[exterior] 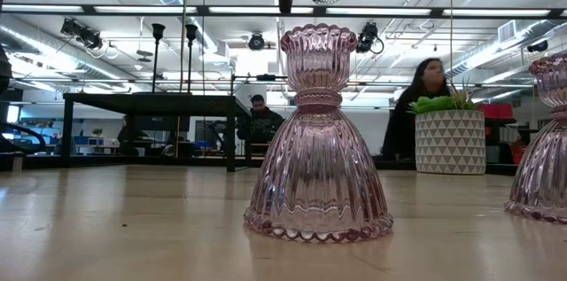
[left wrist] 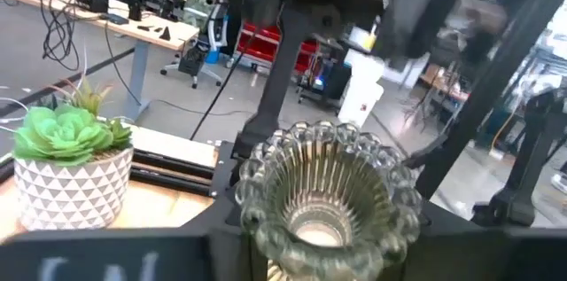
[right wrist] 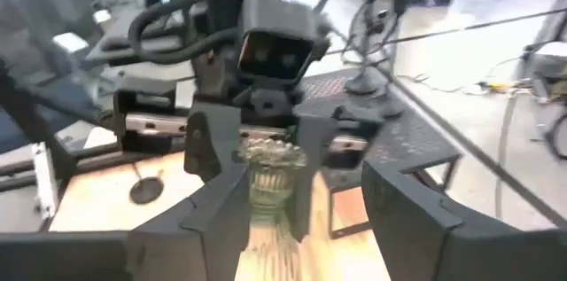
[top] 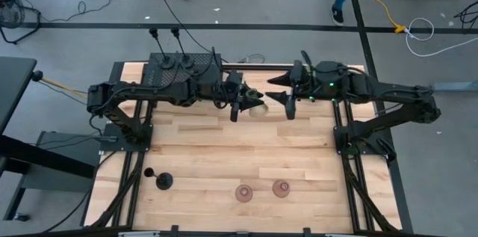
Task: Pick & Place candle stick holders
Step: Put the green glass candle holder on the shelf
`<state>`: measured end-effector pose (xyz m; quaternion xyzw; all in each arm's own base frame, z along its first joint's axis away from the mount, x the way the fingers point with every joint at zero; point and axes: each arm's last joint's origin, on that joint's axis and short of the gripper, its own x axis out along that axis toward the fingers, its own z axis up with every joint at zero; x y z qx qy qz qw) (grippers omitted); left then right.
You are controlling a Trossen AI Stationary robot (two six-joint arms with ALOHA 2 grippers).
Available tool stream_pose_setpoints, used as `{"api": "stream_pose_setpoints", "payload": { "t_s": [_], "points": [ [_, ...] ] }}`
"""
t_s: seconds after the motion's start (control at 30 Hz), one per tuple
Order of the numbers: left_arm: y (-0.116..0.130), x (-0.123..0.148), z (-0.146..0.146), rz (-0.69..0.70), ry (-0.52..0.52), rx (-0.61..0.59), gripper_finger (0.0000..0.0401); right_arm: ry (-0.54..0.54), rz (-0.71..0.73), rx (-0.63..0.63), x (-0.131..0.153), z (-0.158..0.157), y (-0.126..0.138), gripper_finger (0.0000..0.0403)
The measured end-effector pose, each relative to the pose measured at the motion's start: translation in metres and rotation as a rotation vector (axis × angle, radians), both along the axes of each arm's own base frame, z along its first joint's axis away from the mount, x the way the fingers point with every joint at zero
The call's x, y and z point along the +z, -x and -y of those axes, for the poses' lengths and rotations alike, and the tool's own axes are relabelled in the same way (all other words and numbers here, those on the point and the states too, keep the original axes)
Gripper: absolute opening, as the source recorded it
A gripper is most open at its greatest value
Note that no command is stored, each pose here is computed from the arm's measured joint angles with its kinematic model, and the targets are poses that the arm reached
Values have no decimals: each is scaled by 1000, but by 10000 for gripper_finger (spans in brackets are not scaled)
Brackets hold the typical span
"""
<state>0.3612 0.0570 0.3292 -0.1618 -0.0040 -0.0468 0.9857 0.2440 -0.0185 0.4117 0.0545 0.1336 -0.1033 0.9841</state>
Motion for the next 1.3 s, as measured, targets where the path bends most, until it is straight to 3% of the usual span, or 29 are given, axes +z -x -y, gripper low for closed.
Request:
{"api": "stream_pose_setpoints", "payload": {
  "t_s": [0.13,0.47,0.77,0.97,1.3],
  "points": [
    [1,0,-3,-5,25,-16,126,2,-1,-67,4,1,13,219],
    [21,-1,-11,-195,-3,32,126,-23,-66,-108,0,1,22,219],
    [75,14,-24,-416,-99,173,126,-33,-92,-112,-3,1,23,220],
    [115,26,-32,-411,-116,280,126,-26,-91,-134,-3,2,23,220],
    [191,7,-30,-446,-84,493,126,-26,-90,-135,-3,2,23,220]
  ]
}}
